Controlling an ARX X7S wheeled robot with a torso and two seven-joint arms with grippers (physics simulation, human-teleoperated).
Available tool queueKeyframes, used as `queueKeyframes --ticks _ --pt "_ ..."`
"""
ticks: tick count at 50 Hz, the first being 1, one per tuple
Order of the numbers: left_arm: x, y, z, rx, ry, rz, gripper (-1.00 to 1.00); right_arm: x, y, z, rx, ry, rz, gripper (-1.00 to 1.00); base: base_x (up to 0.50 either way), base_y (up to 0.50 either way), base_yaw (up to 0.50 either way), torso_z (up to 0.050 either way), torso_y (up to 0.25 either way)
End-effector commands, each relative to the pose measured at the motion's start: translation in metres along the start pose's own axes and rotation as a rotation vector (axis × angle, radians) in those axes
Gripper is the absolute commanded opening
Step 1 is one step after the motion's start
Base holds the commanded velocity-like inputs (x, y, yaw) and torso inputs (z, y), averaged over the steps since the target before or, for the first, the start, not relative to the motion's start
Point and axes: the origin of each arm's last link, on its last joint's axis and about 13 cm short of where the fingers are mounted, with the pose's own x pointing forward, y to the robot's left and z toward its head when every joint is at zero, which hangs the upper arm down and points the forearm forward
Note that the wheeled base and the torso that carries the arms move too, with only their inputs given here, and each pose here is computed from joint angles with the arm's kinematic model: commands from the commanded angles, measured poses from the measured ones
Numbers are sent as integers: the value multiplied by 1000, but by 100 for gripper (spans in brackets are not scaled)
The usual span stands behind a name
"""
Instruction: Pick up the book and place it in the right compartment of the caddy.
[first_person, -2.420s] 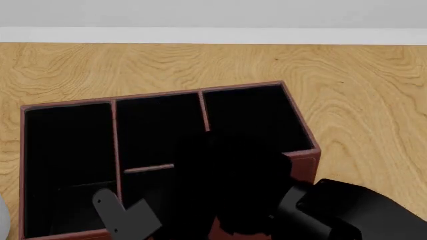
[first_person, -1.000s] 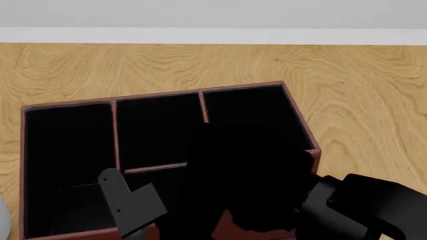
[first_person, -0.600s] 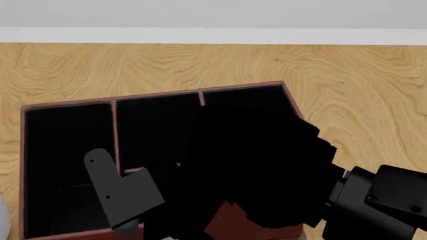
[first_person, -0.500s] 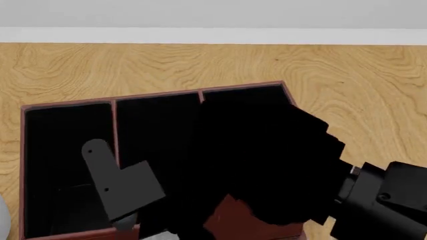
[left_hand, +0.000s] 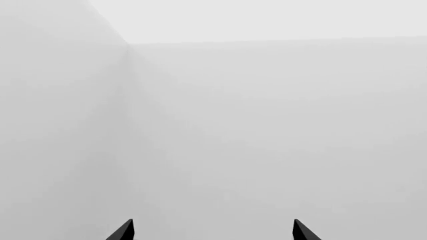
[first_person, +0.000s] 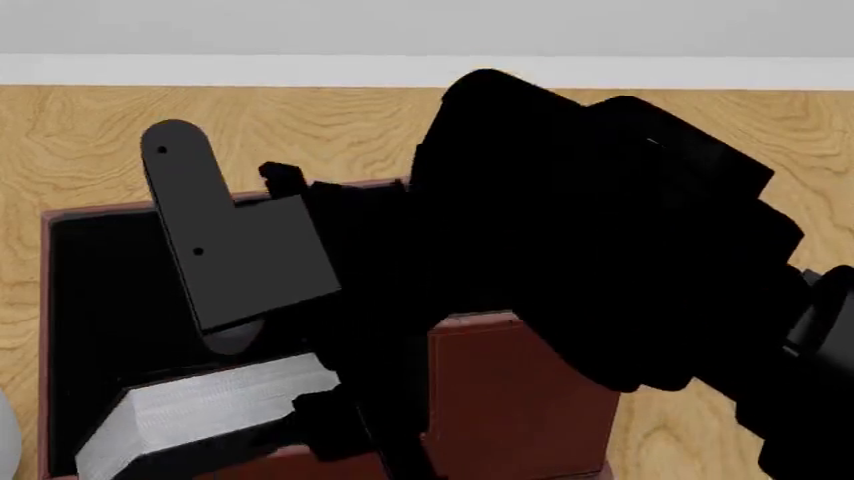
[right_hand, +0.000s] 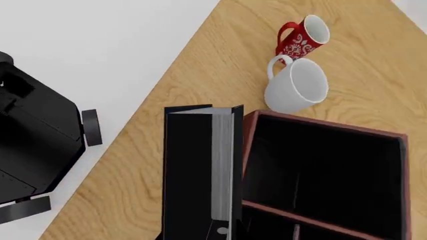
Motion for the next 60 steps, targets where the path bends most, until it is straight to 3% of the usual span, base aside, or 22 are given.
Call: queueKeyframes --ticks 1,15,31,42,54,60 --pt "1 0 0 1 0 -1 100 -36 -19 23 -100 -28 -178 -100 0 0 0 0 0" --pt "-1 1 1 -1 -3 -2 100 -88 -46 47 -155 23 -386 -100 0 0 0 0 1" --pt "0 2 3 -12 -13 1 100 -164 -73 77 -76 175 -536 -100 0 0 0 0 1" --pt "4 0 2 -30 -18 -3 100 -187 -63 80 97 317 -556 -100 0 0 0 0 1" --pt "0 3 4 -42 -32 2 100 -201 -50 71 321 438 -495 -100 0 0 0 0 1" --pt "-2 4 3 -39 -30 5 100 -207 -45 65 384 494 -461 -100 0 0 0 0 0"
